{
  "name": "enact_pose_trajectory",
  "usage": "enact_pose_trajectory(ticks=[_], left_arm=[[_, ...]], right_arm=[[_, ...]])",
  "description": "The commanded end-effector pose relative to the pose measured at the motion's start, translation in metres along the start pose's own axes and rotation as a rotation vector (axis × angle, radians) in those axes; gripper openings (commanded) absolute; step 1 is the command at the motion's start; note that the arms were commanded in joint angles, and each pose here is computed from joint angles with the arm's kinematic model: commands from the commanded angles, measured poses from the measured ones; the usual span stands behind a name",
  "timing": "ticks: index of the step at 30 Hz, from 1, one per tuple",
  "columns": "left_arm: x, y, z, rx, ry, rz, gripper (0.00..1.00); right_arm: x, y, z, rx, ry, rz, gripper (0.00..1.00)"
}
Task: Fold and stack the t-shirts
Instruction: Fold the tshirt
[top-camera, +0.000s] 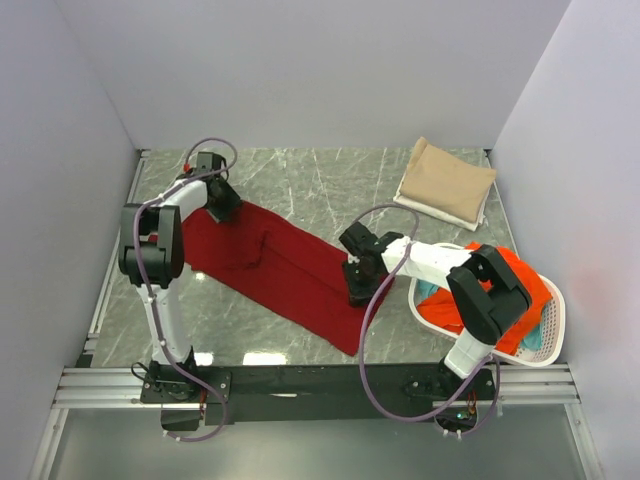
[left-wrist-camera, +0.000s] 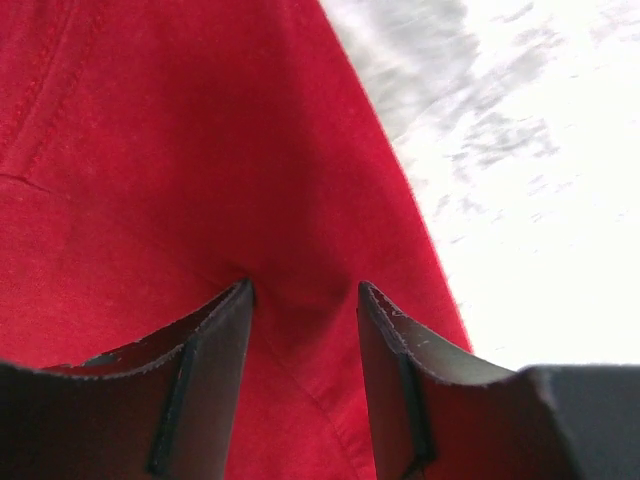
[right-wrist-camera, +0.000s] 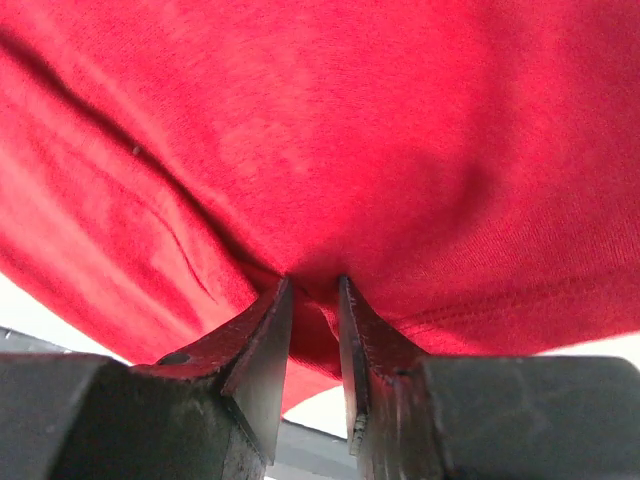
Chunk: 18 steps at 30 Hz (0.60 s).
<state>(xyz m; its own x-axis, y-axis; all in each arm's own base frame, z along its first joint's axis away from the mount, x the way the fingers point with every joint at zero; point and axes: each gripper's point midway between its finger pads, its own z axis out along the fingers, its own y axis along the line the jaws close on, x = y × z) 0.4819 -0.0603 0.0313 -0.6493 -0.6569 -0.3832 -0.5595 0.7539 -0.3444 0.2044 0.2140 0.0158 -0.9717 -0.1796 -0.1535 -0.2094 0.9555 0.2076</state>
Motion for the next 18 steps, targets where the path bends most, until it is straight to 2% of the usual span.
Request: enact_pose_trajectory(ticks=[1,7,11,18], left_arm=[[0.002,-0.009,0.018,-0.02,0.003,0.078,0.52],[-0.004,-0.05,0.036,0.022,-0.001,0.177,0.53],[0.011,-0.073,0.045,0.052,0.007,0.263,0.52],[0.017,-0.111,0.023,0.147,-0.016,0.297,0.51]], right_arm=[[0.005,0.027,0.004,-0.071,0.011,-0.016,0.33],[0.022,0.062,0.009,-0.135,0.054,-0.045,0.32],[0.032,0.088,0.011,-0.172,0.07,-0.108,0.32],[0.036,0.115,-0.003,-0.186,0.049,-0.238,0.31]])
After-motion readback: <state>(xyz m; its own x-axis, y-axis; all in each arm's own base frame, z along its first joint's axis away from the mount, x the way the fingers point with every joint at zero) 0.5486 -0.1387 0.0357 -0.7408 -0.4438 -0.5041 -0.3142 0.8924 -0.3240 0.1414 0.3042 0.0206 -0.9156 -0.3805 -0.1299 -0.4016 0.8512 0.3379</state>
